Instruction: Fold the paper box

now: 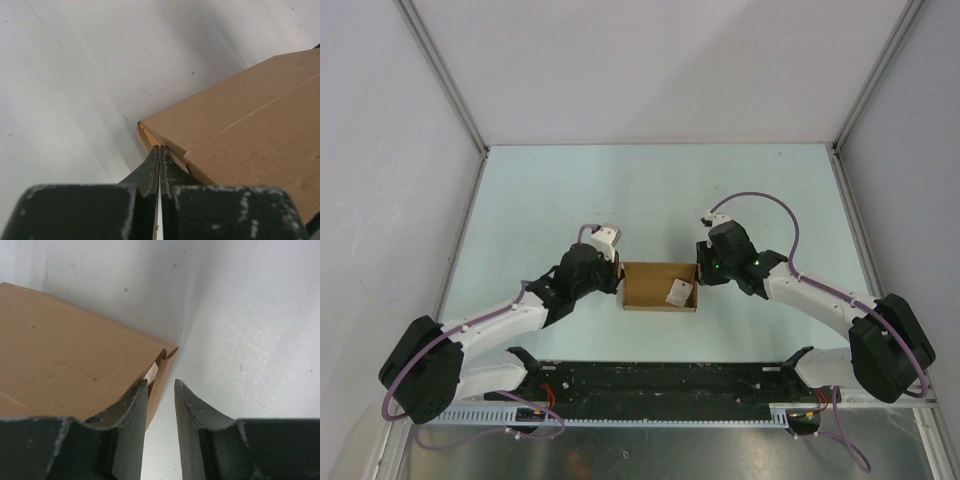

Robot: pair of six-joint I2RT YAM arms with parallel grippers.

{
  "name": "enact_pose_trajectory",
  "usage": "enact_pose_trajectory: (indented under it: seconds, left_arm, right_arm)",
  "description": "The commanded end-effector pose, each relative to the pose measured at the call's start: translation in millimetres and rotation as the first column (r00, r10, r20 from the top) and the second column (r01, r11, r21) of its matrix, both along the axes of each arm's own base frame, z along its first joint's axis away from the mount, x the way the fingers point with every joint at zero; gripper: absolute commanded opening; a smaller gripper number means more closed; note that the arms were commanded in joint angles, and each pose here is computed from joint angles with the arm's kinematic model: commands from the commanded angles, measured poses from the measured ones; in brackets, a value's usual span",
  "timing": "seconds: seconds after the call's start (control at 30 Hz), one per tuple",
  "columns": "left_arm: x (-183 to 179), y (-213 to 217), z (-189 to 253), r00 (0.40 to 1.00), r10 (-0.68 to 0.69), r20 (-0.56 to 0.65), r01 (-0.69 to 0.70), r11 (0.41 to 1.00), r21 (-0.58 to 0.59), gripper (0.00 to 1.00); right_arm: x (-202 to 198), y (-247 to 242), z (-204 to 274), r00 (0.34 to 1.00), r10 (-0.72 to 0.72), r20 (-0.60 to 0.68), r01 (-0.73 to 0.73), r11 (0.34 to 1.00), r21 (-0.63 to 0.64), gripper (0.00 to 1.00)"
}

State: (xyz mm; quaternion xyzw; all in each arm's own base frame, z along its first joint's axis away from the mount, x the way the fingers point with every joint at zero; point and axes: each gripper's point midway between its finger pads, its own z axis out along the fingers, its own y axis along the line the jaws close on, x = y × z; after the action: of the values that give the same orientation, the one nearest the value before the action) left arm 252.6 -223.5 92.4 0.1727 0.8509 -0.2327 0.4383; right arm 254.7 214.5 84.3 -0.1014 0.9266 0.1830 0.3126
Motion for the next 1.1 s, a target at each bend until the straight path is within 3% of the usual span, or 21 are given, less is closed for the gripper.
enact_pose_trajectory:
  seconds: [0.0, 0.4, 0.67, 0.83, 1.07]
  left_arm:
    - [-1.8, -6.3, 5.8, 1.000, -0.012, 0.019, 0.012, 0.999, -0.032, 0.00]
    - [-2.4, 23.6, 40.0, 0.989, 0.110, 0.103, -0.108, 0.994, -0.026, 0.03]
    - [-5.7, 38.2, 33.2, 0.984, 0.155, 0.089, -0.157, 0.988, 0.015, 0.04]
    - [3.6, 61.5, 39.3, 0.953, 0.277, 0.123, -0.286, 0.957, 0.059, 0.04]
    - [6.0, 90.3, 95.0, 0.871, 0.430, 0.238, -0.419, 0.903, -0.096, 0.16]
  right_arm:
    - [6.0, 13.3, 11.7, 0.998, 0.028, 0.050, -0.030, 0.999, 0.045, 0.33]
    - [5.4, -15.9, 32.3, 0.992, -0.066, 0.112, 0.067, 0.998, -0.006, 0.33]
    - [7.2, -22.1, 30.6, 0.989, -0.097, 0.113, 0.101, 0.995, -0.026, 0.33]
    - [13.6, -37.6, 31.6, 0.978, -0.159, 0.135, 0.168, 0.984, -0.059, 0.33]
    - [29.1, -72.5, 55.1, 0.927, -0.309, 0.214, 0.322, 0.946, -0.028, 0.36]
